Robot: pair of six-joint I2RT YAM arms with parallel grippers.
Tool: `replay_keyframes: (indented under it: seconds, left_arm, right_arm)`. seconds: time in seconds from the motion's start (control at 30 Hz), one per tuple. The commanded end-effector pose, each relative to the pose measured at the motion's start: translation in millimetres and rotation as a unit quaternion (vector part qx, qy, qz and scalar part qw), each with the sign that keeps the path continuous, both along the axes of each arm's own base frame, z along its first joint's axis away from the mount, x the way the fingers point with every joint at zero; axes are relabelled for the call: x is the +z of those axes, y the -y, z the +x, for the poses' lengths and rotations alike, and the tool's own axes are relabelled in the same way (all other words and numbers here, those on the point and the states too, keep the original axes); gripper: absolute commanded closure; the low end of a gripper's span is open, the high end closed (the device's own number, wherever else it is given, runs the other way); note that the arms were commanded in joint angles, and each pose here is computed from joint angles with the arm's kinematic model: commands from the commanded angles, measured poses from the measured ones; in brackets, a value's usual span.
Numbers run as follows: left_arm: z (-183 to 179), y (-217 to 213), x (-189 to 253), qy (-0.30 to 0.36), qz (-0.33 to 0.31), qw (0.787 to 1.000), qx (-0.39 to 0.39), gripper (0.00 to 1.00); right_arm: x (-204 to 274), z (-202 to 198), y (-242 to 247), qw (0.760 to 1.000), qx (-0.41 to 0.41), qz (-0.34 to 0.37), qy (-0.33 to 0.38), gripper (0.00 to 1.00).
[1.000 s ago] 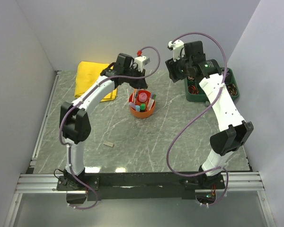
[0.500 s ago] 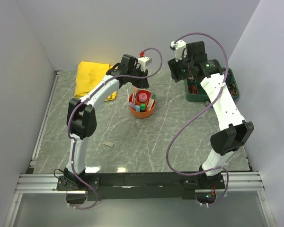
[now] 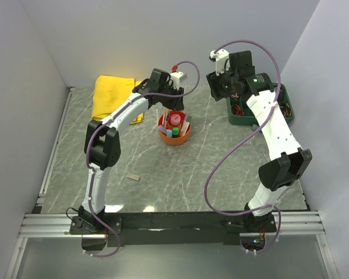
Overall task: Sort the stationery into containers
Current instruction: Place the stationery in the storage box, then pick up the stationery from the center of the board.
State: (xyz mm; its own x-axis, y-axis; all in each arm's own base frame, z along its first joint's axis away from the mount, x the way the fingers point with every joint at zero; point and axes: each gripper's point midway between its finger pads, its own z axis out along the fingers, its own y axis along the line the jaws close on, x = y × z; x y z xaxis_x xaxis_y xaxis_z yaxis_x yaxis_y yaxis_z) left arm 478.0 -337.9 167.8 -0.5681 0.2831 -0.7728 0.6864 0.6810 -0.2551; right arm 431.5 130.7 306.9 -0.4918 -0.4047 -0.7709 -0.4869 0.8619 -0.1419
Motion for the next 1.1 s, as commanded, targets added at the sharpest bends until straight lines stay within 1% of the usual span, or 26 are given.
replay_keyframes:
  seconds: [0.0,0.13,0.27,0.4,0.57,0.63,0.8,0.9,0.97,1.0,1.03,1.07]
  left_arm:
    - [8,7,45,0.046,-0.029,0.998,0.009,0.52]
    - [1,3,56,0.049,-0.033,0.998,0.013,0.47]
    - [-5,-2,60,0.05,-0.029,0.998,0.016,0.45]
    - [-3,-7,52,0.05,-0.017,0.998,0.023,0.47]
    - [10,-6,42,0.061,0.002,0.998,0.026,0.49]
    - [12,-7,39,0.066,0.008,0.997,0.024,0.52]
    - [10,-8,27,0.054,0.016,0.998,0.025,0.56]
    - [8,-7,41,0.061,0.006,0.998,0.024,0.61]
    - [3,-9,74,0.083,-0.007,0.996,0.023,0.62]
    - [-2,-13,85,0.093,-0.007,0.995,0.022,0.61]
    - [-13,-22,109,0.106,-0.009,0.994,0.027,0.59]
    - [-20,-30,115,0.115,0.006,0.993,0.023,0.56]
  right_arm:
    - [12,5,3,1.0,-0.006,0.007,0.021,0.39]
    - [12,6,2,1.0,-0.007,0.01,0.02,0.39]
    - [14,7,1,1.0,-0.005,0.012,0.023,0.39]
    - [14,7,1,1.0,-0.006,0.012,0.022,0.39]
    - [11,5,2,1.0,-0.006,0.012,0.017,0.39]
    - [11,4,2,1.0,-0.005,0.011,0.018,0.39]
    - [4,-1,3,1.0,-0.002,0.009,0.008,0.39]
    - [3,0,3,1.0,-0.003,0.013,0.005,0.39]
    - [5,2,5,1.0,-0.007,0.021,0.005,0.39]
    - [6,1,7,1.0,-0.01,0.024,0.004,0.39]
    - [5,0,7,0.999,-0.013,0.03,0.001,0.39]
    - [4,-2,8,0.999,-0.01,0.037,-0.005,0.39]
